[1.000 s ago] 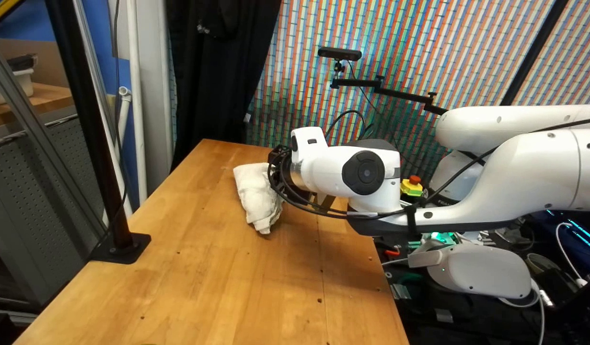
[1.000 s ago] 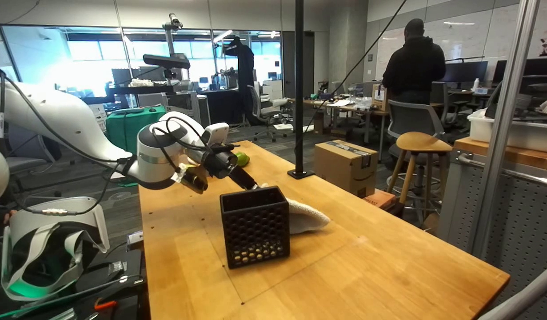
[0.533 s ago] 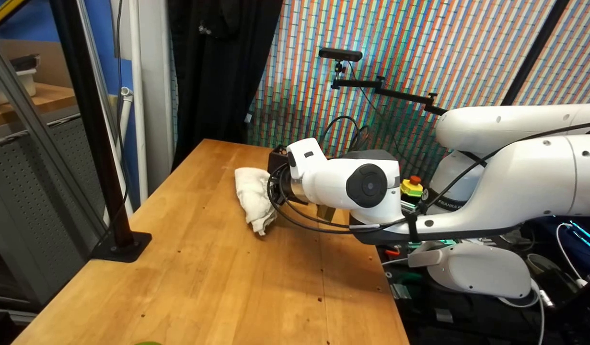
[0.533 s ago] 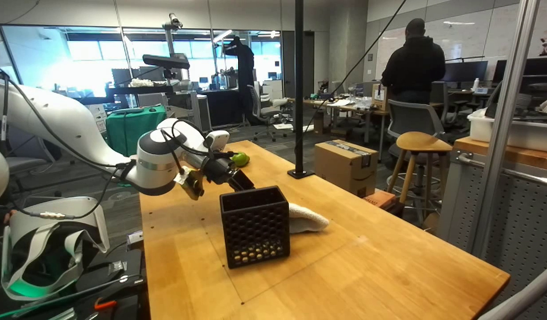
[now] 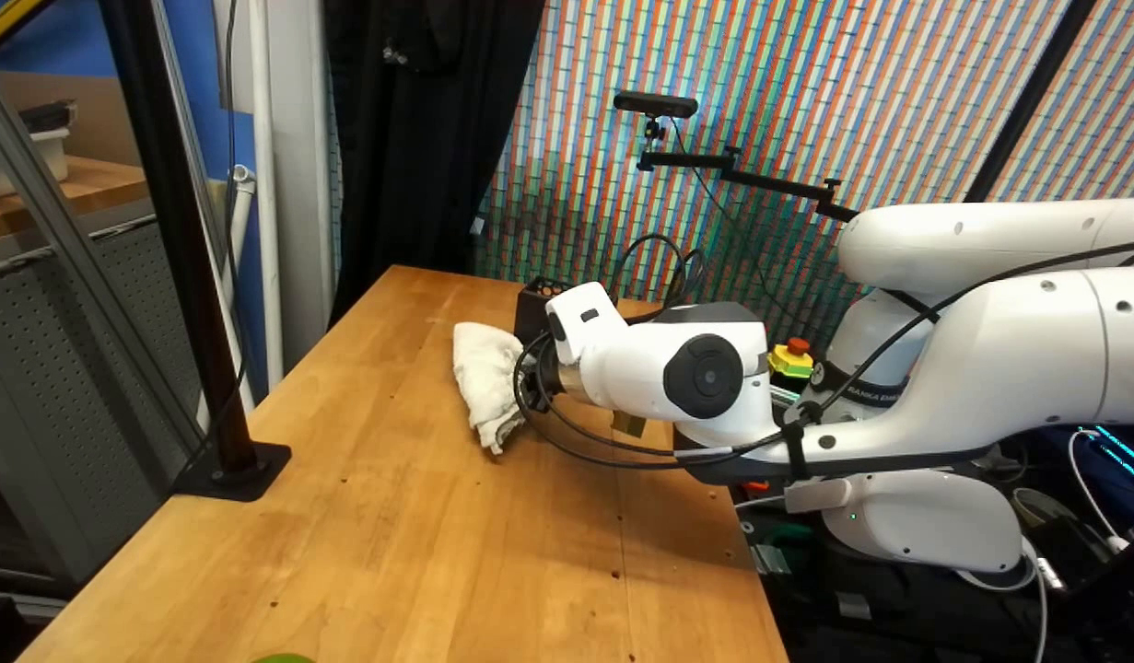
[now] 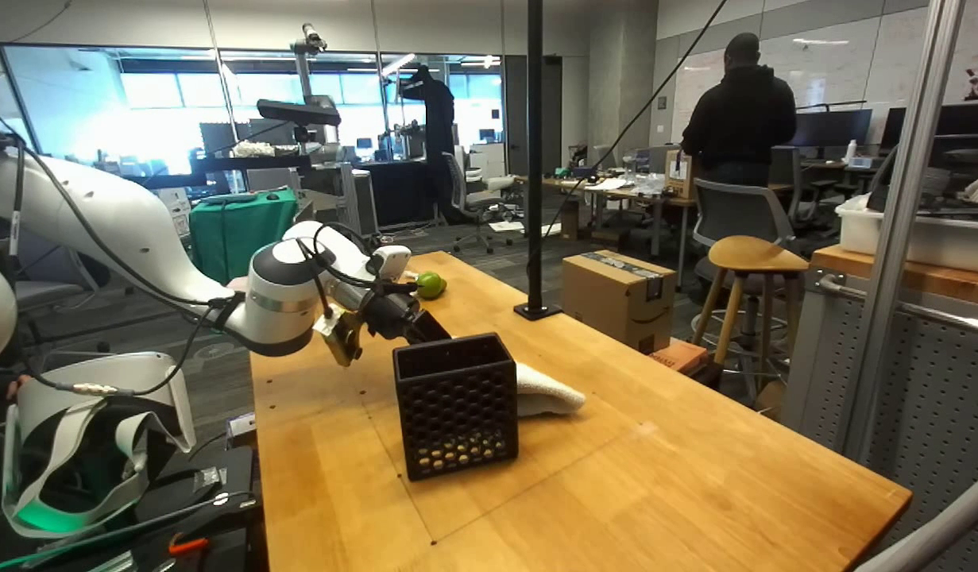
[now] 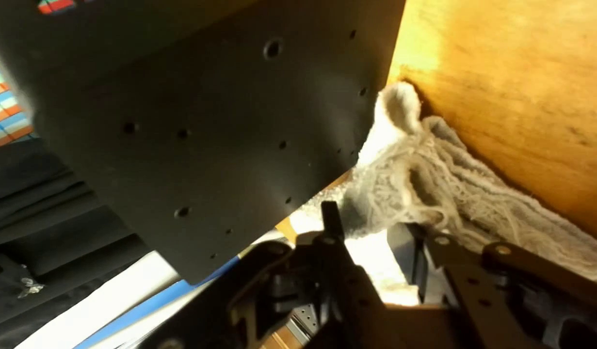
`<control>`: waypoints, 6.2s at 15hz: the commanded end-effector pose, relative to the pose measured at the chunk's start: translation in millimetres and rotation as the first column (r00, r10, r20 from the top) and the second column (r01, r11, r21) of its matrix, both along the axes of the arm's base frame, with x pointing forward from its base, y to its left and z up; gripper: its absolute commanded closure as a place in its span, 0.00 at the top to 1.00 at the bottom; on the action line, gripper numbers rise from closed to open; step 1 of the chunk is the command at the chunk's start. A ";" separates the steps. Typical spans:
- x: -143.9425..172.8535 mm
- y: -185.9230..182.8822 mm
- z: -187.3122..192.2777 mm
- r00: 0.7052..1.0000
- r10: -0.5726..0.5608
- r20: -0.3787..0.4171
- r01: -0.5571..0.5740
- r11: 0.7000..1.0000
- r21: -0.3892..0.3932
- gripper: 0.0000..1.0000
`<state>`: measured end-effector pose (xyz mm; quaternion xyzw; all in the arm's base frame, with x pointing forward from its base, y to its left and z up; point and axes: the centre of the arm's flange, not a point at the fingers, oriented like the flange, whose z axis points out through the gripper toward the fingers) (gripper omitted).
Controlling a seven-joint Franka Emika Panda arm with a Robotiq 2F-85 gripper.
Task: Put the marker on the cloth, fold the cloth and put it in the box
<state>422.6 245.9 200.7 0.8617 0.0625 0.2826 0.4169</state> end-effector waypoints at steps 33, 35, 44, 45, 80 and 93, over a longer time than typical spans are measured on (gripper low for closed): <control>13.6 49.7 90.0 0.984 0.042 0.171 -0.080 0.972 0.222 1.00; 11.0 40.5 79.6 0.989 0.024 0.147 -0.056 0.974 0.218 1.00; 7.4 -4.1 51.1 0.993 -0.066 0.101 0.043 0.975 0.218 1.00; 8.1 -8.7 47.3 0.992 -0.078 0.098 0.054 0.973 0.225 1.00; -59.8 137.0 13.3 0.959 0.270 0.082 -0.270 0.794 0.544 1.00; -54.9 103.4 83.5 0.984 0.155 0.085 -0.177 0.836 0.520 1.00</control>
